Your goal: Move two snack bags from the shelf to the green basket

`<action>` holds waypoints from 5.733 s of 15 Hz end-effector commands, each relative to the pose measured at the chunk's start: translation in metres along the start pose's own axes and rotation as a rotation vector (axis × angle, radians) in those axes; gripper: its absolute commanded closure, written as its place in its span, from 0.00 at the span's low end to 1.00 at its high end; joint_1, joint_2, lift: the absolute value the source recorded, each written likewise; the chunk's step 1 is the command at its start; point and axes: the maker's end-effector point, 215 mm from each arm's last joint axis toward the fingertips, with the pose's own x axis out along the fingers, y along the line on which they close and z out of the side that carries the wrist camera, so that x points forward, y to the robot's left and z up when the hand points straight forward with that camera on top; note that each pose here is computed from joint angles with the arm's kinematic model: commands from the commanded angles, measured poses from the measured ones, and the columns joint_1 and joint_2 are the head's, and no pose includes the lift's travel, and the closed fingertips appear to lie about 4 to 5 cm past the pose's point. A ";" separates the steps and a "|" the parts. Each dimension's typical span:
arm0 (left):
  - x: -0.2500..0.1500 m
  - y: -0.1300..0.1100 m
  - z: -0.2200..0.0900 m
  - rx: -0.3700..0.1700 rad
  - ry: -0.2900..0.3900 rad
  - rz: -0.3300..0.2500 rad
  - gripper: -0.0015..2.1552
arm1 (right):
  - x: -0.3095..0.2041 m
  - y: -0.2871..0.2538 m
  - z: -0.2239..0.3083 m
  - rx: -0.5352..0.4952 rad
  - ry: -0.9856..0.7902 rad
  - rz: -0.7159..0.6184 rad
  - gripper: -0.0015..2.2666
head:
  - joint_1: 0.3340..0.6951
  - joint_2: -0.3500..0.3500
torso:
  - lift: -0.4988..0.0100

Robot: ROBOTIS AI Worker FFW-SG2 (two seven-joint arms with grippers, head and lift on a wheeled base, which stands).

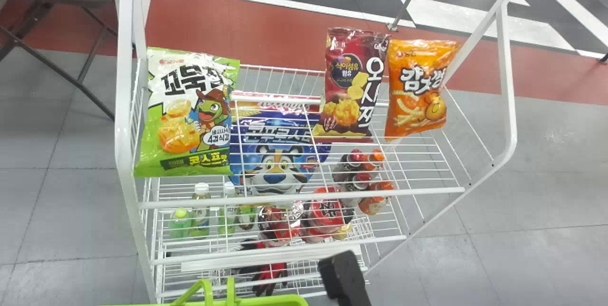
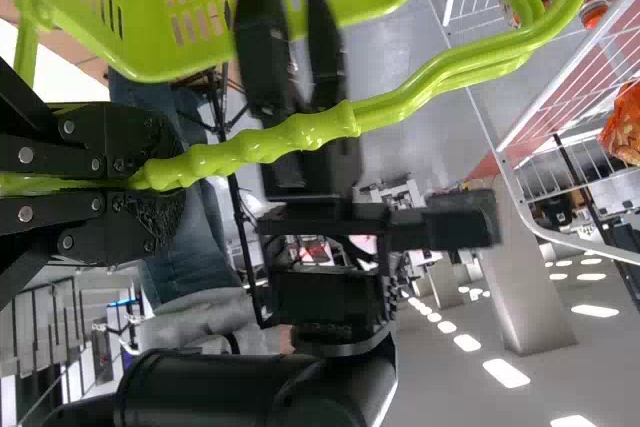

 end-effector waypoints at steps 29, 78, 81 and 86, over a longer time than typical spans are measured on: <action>0.000 0.011 -0.012 -0.031 0.035 0.034 0.98 | -0.251 -0.324 0.344 -0.146 -1.188 -0.583 0.06 | 1.00 0.00 | 0.96; 0.004 0.016 0.001 -0.003 0.010 0.024 0.98 | -0.163 -0.124 0.189 0.032 -0.790 -0.158 0.99 | 1.00 0.00 | 0.96; 0.008 0.014 0.004 0.008 0.009 0.025 0.98 | -0.148 -0.102 0.150 0.101 -0.665 -0.066 0.99 | 1.00 0.00 | 0.96; 0.012 0.013 0.007 0.026 0.013 0.031 0.98 | -0.100 -0.049 0.065 0.236 -0.368 0.103 0.99 | 1.00 0.00 | 0.96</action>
